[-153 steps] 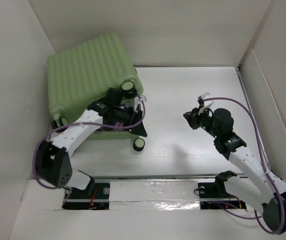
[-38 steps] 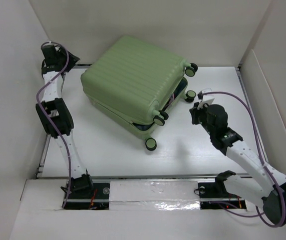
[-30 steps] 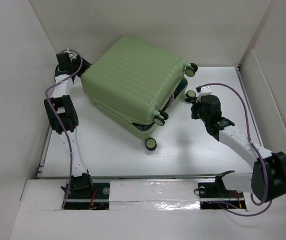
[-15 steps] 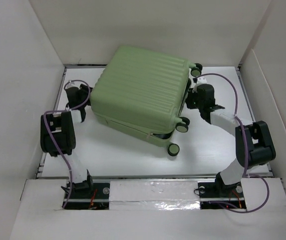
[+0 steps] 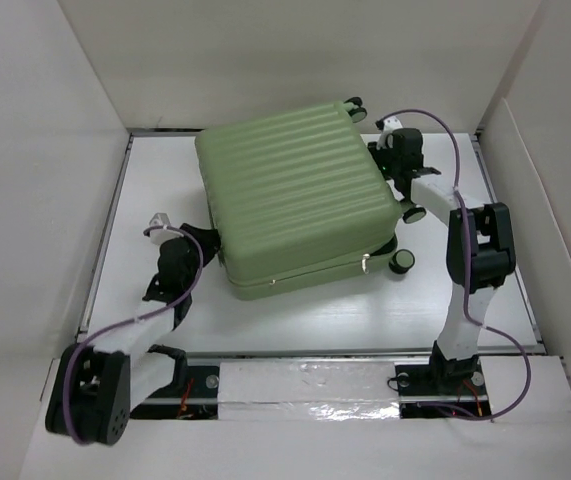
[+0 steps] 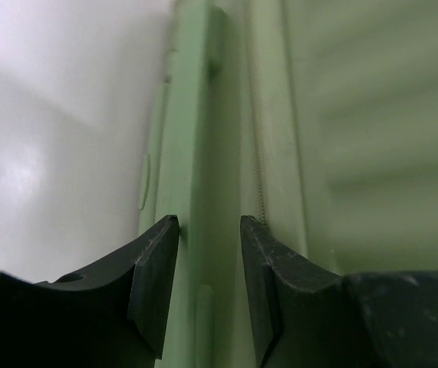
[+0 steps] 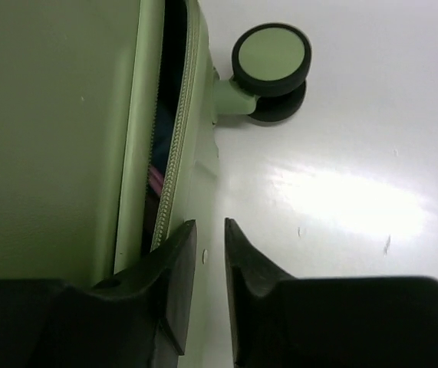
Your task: Pack the luggage
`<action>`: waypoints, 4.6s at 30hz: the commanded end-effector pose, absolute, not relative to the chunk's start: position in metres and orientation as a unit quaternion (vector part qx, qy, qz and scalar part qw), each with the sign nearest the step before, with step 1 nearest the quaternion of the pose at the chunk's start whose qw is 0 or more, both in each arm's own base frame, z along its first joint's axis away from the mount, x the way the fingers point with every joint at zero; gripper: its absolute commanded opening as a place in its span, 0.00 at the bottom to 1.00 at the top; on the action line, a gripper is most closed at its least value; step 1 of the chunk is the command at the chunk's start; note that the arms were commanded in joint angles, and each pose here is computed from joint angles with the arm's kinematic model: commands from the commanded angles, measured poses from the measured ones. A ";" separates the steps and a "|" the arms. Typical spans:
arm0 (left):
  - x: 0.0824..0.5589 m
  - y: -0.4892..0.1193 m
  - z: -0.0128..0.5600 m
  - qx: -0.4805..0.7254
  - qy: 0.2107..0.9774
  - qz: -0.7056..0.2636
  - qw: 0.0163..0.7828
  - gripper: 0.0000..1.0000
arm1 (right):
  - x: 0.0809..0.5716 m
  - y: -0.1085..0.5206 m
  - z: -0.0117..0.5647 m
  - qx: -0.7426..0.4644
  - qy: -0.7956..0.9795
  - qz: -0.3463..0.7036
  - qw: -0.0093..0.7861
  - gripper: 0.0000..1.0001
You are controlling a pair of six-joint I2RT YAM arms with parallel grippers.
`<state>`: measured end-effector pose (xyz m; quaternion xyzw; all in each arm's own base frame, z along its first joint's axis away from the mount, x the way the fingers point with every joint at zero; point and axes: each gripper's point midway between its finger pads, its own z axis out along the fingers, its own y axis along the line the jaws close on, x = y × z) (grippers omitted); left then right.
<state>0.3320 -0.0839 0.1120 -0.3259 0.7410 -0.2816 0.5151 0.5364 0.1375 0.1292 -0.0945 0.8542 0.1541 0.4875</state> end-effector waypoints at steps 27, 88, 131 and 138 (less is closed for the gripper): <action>0.294 -0.184 0.179 -0.166 0.747 -0.402 0.503 0.37 | 0.359 0.185 0.353 -0.265 0.643 0.277 0.663 0.33; 0.287 -0.173 0.056 -0.145 0.827 -0.335 0.428 0.00 | 0.376 0.048 0.194 -0.009 0.783 0.118 0.610 0.18; 0.252 -0.191 0.165 -0.079 0.809 -0.327 0.481 0.05 | 0.215 0.191 0.159 -0.243 0.681 0.351 0.595 0.46; 0.266 -0.204 0.201 -0.082 0.772 -0.367 0.512 0.05 | 0.226 0.210 0.160 -0.279 0.674 0.348 0.589 0.47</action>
